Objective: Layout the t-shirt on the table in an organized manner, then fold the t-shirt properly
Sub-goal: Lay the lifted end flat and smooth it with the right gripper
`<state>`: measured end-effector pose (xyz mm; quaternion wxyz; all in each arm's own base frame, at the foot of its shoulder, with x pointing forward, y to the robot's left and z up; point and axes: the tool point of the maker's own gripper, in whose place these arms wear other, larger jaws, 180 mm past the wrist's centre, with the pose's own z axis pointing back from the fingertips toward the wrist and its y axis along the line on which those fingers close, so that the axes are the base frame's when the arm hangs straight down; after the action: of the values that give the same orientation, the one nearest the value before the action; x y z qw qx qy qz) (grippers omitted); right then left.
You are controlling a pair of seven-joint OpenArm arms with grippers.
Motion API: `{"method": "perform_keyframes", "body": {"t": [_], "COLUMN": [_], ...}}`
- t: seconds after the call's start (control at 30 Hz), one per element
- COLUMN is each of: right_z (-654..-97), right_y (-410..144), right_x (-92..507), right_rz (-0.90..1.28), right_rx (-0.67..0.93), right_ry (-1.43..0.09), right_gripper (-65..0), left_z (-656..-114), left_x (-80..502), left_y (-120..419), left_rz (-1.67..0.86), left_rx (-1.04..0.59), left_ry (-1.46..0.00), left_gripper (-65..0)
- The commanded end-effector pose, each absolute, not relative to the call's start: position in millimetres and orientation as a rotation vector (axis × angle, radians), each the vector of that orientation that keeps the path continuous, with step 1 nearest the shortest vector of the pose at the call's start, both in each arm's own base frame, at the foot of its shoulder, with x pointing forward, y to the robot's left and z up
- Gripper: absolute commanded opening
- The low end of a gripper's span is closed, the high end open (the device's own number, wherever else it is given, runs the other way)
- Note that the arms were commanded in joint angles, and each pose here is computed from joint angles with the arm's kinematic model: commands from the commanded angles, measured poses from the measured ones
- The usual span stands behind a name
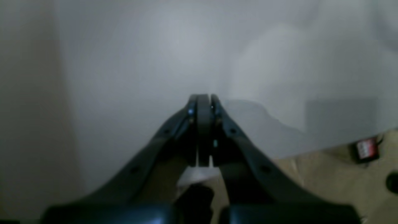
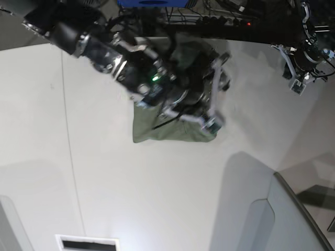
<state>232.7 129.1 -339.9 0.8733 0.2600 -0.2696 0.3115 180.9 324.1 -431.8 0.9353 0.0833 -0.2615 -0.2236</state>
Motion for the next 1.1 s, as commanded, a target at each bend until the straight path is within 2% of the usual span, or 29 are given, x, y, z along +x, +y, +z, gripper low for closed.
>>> {"method": "perform_keyframes", "body": {"t": [0.0, 0.13, 0.17, 0.27, 0.3, 0.33, 0.43, 0.57, 0.7, 0.73, 0.8, 0.87, 0.93, 0.97, 1.0, 1.07], "right_z": [-332, -328, -333, -346, -351, -354, -362, -368, -375, -374, -370, -367, -367, -369, -373, -385], "right_y": [108, 31, 16, -13, -19, -22, -30, -31, -36, -36, -28, -6, 19, 28, 36, 49], "right_x": [247, 278, 280, 277, 273, 270, 262, 255, 247, 247, 245, 238, 228, 222, 216, 200], "right_rz": [0.594, 0.347, 0.302, 0.237, 0.226, 0.217, 0.206, 0.199, 0.204, 0.206, 0.218, 0.247, 0.267, 0.279, 0.293, 0.336], "right_rx": [0.516, 0.447, 0.428, 0.382, 0.372, 0.368, 0.357, 0.358, 0.344, 0.344, 0.362, 0.409, 0.462, 0.476, 0.488, 0.501], "right_ry": [-0.598, -0.651, -0.646, -0.623, -0.611, -0.605, -0.62, -0.632, -0.611, -0.613, -0.62, -0.612, -0.59, -0.57, -0.552, -0.498], "right_gripper": [-32.3, -32.3, -32.3, -32.4, -32.6, -32.7, -32.7, -32.7, -33.0, -33.0, -33.0, -33.2, -35.0, -39.3, -45.6, -63.3], "left_z": [-417, -400, -398, -398, -402, -407, -422, -435, -429, -426, -416, -405, -392, -386, -381, -369], "left_x": [191, 220, 225, 235, 235, 236, 239, 244, 247, 247, 244, 242, 237, 233, 229, 221], "left_y": [324, 286, 280, 255, 245, 234, 201, 166, 166, 178, 216, 256, 299, 317, 331, 359], "left_rz": [-0.465, -0.401, -0.388, -0.342, -0.326, -0.31, -0.288, -0.258, -0.241, -0.227, -0.186, -0.136, -0.095, -0.082, -0.07, -0.06], "left_rx": [0.168, -0.005, -0.037, -0.173, -0.226, -0.283, -0.422, -0.53, -0.538, -0.514, -0.435, -0.352, -0.262, -0.22, -0.189, -0.125], "left_ry": [-0.565, -0.66, -0.669, -0.708, -0.708, -0.708, -0.683, -0.694, -0.739, -0.751, -0.781, -0.811, -0.829, -0.834, -0.836, -0.837], "left_gripper": [-65.0, -65.0, -55.8, -15.6, -4.9, 0.0, 0.0, 0.0, 0.0, -2.3, -12.3, -29.0, -51.8, -63.8, -65.0, -65.0]}}
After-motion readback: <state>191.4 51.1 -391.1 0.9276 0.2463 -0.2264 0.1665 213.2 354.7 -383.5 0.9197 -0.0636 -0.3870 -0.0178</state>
